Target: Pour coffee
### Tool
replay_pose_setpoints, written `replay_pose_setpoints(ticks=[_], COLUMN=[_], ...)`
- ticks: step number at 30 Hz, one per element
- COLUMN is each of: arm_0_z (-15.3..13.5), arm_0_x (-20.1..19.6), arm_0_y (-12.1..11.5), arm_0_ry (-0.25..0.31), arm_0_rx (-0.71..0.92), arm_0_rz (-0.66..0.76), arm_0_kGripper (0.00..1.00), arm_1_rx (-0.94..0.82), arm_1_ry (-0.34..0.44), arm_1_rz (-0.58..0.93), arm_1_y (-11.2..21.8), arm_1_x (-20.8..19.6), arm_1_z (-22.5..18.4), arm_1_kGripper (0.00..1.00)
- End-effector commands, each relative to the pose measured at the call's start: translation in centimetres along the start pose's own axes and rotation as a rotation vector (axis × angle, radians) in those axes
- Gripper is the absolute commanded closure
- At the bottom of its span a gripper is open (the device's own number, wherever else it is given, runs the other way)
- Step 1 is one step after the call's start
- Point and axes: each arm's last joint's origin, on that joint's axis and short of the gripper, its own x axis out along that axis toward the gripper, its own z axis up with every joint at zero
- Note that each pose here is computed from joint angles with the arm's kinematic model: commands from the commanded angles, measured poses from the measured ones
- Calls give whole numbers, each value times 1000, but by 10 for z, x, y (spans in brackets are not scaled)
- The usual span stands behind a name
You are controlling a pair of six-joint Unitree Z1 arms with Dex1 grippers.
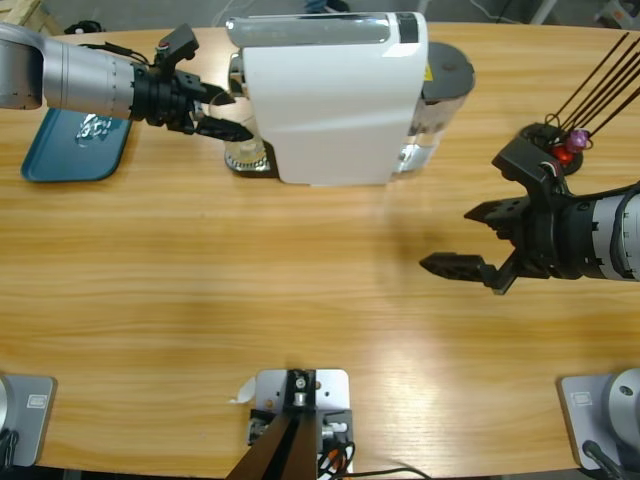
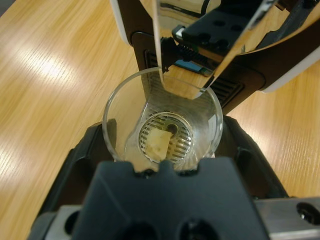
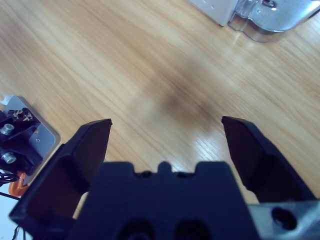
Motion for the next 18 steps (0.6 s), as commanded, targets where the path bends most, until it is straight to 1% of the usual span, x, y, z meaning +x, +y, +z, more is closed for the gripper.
replay_pose_setpoints(ticks=[1,4,10,13,15,18], arm_0_z=[-11,-13,-9,-8,-10,-18], arm_0_x=[2,-9,-33,-49,-67,-92], arm_0_y=[-11,-12,-11,-12,-7,4], arm_0_ry=[43,55,32,40,36,30], arm_0_rx=[-13,-17,-20,-28,-55,-141], arm_0_rz=[-18,20,87,136,191,295], arm_0_kGripper=[811,814,812,813,811,810], arm_1_rx=[-18,-19,-19,-19,-20,-21], arm_1_ry=[35,33,26,25,22,12], arm_1_rz=[14,14,12,12,10,8], arm_1_y=[2,2,2,2,2,2], arm_1_x=[5,5,3,3,2,0], arm_1_z=[-2,-2,-3,-3,-3,-4], arm_1_kGripper=[0,0,0,0,0,0])
